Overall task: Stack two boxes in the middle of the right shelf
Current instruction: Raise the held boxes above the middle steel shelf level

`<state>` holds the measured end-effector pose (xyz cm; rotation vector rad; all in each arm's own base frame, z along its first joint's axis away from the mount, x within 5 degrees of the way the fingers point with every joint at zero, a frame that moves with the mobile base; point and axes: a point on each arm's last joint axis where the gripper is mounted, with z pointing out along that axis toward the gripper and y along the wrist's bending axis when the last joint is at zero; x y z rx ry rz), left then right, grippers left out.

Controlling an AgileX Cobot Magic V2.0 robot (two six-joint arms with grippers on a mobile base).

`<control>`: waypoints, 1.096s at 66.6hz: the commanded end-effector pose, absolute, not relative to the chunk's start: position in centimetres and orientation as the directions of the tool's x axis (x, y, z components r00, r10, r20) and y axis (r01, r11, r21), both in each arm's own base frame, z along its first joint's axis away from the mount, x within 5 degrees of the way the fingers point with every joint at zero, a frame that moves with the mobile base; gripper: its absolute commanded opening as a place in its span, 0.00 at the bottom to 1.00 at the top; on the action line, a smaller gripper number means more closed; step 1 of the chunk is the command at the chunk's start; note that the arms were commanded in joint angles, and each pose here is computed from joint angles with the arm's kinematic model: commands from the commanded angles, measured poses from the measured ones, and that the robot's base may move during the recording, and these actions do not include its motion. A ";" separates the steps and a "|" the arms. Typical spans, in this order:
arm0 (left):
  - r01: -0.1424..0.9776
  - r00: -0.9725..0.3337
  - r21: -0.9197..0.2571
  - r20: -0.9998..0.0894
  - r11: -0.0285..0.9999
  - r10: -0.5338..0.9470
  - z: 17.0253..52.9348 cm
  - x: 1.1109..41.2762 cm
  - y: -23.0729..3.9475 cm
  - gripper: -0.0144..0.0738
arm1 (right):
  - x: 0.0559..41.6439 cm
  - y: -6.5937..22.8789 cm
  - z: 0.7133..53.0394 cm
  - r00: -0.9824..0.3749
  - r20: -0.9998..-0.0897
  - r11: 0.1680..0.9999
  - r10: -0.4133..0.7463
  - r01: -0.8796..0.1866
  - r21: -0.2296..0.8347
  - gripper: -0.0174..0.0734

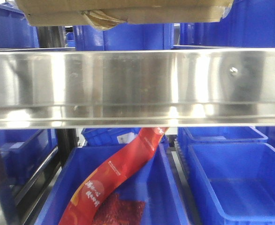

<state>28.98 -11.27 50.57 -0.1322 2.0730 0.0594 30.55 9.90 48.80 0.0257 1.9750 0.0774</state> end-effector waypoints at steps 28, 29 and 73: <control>-0.120 -0.426 -0.015 -0.902 0.993 -0.065 51.4 28.8 -10.9 0.04 | 30.1 9.6 50.0 -0.331 -0.942 0.997 0.059 -0.026 0.072 0.01; -0.120 -0.426 -0.015 -0.902 0.993 -0.065 51.4 28.8 -10.9 0.04 | 30.1 9.6 50.0 -0.331 -0.942 0.997 0.059 -0.026 0.072 0.01; -0.128 -0.438 0.025 -0.898 0.991 -0.034 51.3 28.7 -10.7 0.04 | 30.1 9.6 50.0 -0.331 -0.942 0.997 0.059 -0.026 0.072 0.01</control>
